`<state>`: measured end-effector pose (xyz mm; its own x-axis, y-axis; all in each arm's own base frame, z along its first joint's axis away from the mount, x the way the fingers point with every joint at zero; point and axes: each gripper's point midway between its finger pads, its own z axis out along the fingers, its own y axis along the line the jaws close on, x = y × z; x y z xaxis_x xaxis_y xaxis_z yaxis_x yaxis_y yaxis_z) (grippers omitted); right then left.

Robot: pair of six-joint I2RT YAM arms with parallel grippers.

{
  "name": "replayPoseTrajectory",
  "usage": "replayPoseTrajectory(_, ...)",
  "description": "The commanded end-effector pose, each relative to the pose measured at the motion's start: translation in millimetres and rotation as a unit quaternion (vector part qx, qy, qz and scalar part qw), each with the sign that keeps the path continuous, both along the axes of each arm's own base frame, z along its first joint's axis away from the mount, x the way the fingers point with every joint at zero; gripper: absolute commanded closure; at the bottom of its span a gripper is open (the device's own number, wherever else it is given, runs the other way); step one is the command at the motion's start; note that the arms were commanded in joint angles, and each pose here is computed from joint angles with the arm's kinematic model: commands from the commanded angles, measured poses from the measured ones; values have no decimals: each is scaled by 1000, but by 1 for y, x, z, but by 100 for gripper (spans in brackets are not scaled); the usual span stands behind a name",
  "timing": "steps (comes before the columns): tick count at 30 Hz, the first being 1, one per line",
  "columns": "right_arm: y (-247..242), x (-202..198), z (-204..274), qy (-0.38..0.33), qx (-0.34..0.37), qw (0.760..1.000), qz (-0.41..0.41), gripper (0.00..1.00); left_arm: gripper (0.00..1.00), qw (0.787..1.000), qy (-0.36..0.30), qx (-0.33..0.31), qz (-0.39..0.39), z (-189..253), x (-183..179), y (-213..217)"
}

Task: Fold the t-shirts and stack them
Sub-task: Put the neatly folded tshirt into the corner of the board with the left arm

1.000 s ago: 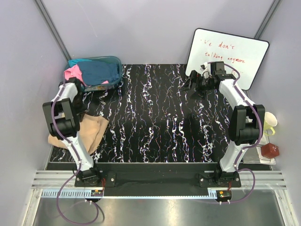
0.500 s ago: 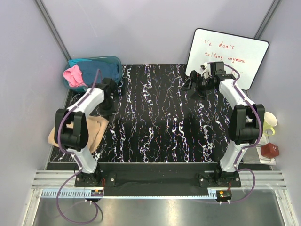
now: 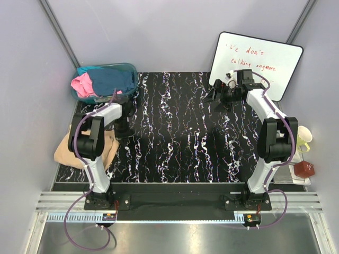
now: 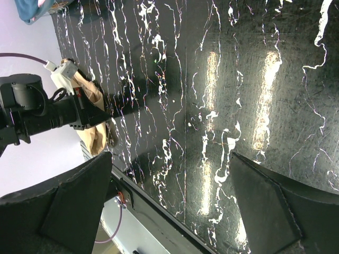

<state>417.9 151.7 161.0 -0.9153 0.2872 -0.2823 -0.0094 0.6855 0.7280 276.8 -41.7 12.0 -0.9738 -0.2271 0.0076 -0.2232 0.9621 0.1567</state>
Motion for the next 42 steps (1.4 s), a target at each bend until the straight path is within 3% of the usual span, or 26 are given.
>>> replayPoseTrajectory(1,0,2,13,-14,8,1000,0,0,100,998,-10,10,55,-19,11,26)
replayPoseTrajectory(13,1,-2,9,-5,13,1000,3,0,100,994,-34,43,92,-8,37,97)
replayPoseTrajectory(18,1,-3,8,-5,12,1000,3,0,100,995,-42,45,84,1,53,101)
replayPoseTrajectory(20,0,-3,8,-5,11,1000,2,0,100,995,-58,17,81,9,59,91)
replayPoseTrajectory(21,1,-4,9,-6,9,1000,2,0,97,995,-67,8,75,14,60,87)
replayPoseTrajectory(22,-1,-4,7,-6,5,1000,-1,0,75,994,-88,-10,66,27,64,77)
replayPoseTrajectory(24,-3,-4,6,-8,-2,1000,-2,0,50,992,-113,-22,52,42,68,67)
replayPoseTrajectory(25,-5,-3,5,-11,-11,1000,-6,0,17,988,-142,-32,42,60,72,58)
replayPoseTrajectory(26,-8,-4,3,-10,-18,1000,-8,0,5,986,-156,-35,38,68,73,53)
replayPoseTrajectory(33,-42,3,-2,-20,-131,990,-43,0,1,965,-241,-97,-27,111,74,-14)
replayPoseTrajectory(34,-54,6,-7,-19,-165,984,-58,0,1,960,-243,-135,-37,115,73,-29)
replayPoseTrajectory(42,-117,-9,-16,-11,-333,937,-102,0,1,935,-258,-219,-107,129,82,-88)
